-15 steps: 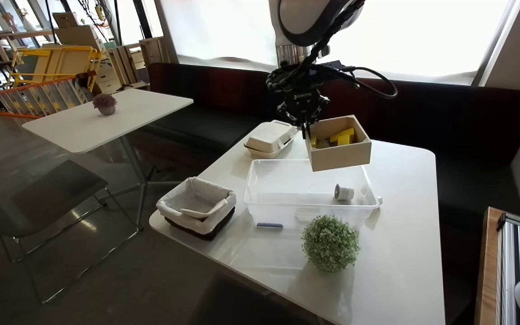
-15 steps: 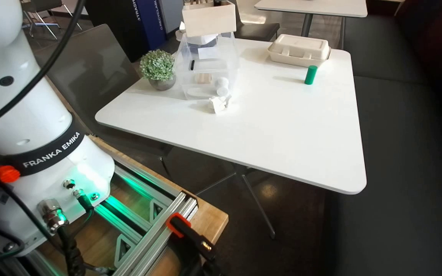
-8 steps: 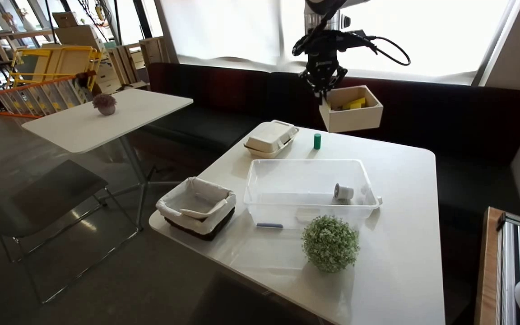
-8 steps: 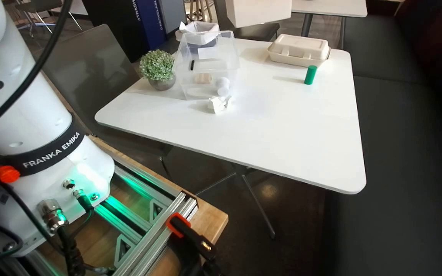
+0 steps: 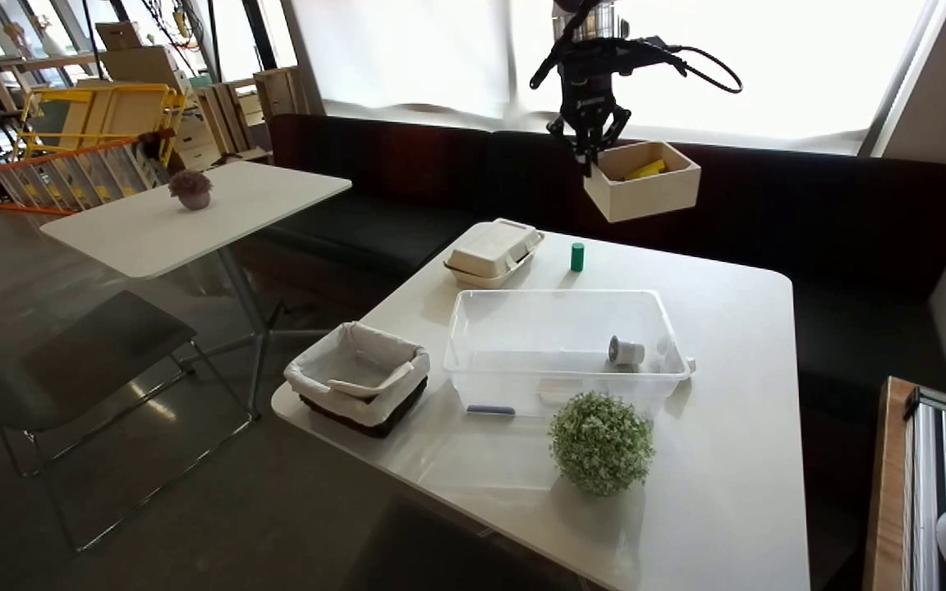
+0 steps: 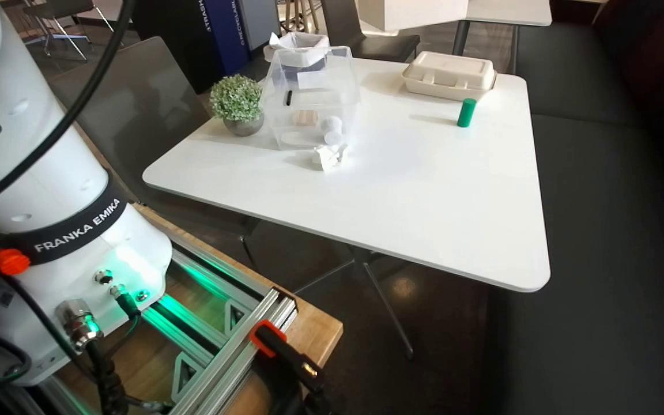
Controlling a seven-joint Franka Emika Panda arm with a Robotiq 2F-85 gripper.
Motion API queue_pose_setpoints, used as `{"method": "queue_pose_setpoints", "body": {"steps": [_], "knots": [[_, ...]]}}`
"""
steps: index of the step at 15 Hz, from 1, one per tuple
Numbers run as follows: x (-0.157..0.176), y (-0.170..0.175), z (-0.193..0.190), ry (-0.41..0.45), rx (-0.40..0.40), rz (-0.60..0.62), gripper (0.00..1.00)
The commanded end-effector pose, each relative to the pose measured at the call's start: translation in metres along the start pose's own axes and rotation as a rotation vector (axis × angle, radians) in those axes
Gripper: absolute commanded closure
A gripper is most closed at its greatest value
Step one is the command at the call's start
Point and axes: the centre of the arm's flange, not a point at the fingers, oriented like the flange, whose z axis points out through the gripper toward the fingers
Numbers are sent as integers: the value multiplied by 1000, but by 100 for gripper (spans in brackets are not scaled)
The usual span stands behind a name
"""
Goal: Remove the wooden box from the lunchbox and put it on the table
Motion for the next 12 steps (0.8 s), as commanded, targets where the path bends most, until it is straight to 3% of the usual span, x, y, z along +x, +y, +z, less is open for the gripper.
{"method": "queue_pose_setpoints", "body": {"steps": [1, 6, 12], "knots": [[17, 5, 0, 20, 15, 41, 98], [87, 35, -11, 86, 100, 165, 98], [160, 72, 10, 141, 197, 320, 98]]}}
